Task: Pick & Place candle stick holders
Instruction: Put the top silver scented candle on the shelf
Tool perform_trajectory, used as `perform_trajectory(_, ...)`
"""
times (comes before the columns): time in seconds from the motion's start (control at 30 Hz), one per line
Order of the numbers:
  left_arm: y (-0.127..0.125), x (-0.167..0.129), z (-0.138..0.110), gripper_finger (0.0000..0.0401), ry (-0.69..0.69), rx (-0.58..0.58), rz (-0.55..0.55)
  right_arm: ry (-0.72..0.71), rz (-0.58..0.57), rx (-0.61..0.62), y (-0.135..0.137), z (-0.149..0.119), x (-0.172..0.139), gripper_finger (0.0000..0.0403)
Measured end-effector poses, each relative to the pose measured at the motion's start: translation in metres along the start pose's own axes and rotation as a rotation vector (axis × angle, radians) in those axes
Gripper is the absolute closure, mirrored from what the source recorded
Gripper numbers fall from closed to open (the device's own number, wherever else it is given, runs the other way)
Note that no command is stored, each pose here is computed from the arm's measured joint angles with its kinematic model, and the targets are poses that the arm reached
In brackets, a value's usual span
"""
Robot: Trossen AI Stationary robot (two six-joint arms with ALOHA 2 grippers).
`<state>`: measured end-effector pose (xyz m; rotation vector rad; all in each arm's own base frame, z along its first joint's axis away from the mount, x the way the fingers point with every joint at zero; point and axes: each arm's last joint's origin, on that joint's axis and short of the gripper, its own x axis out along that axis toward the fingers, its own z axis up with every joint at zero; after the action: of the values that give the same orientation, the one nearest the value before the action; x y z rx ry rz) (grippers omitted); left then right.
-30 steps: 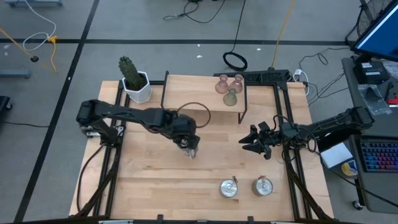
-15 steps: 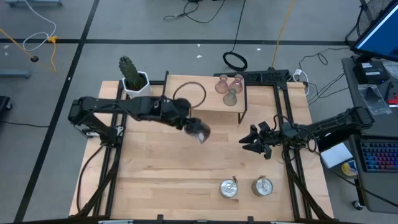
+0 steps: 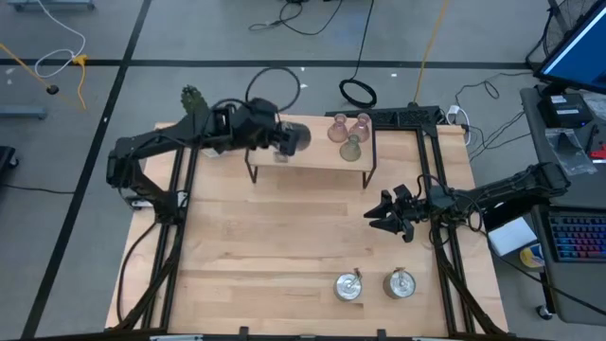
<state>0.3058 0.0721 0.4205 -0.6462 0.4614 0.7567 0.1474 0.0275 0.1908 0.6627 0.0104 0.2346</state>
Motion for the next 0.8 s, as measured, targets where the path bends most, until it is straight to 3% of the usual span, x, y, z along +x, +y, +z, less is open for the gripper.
perform_trajectory(0.23, 0.02, 0.023, 0.015, 0.0045, -0.014, 0.052, 0.098, 0.0, 0.0, 0.008, 0.0, 0.0, 0.0, 0.0236)
perform_trajectory(0.57, 0.046, 0.084, 0.02, 0.0045, 0.125, 0.079, 0.168, -0.013, -0.023, 0.034, -0.001, 0.0, 0.0, 0.0236)
perform_trajectory(0.8, 0.057, 0.067, 0.05, 0.0045, 0.091, 0.044, 0.162, -0.026, -0.038, 0.034, -0.001, 0.001, 0.0, 0.0236)
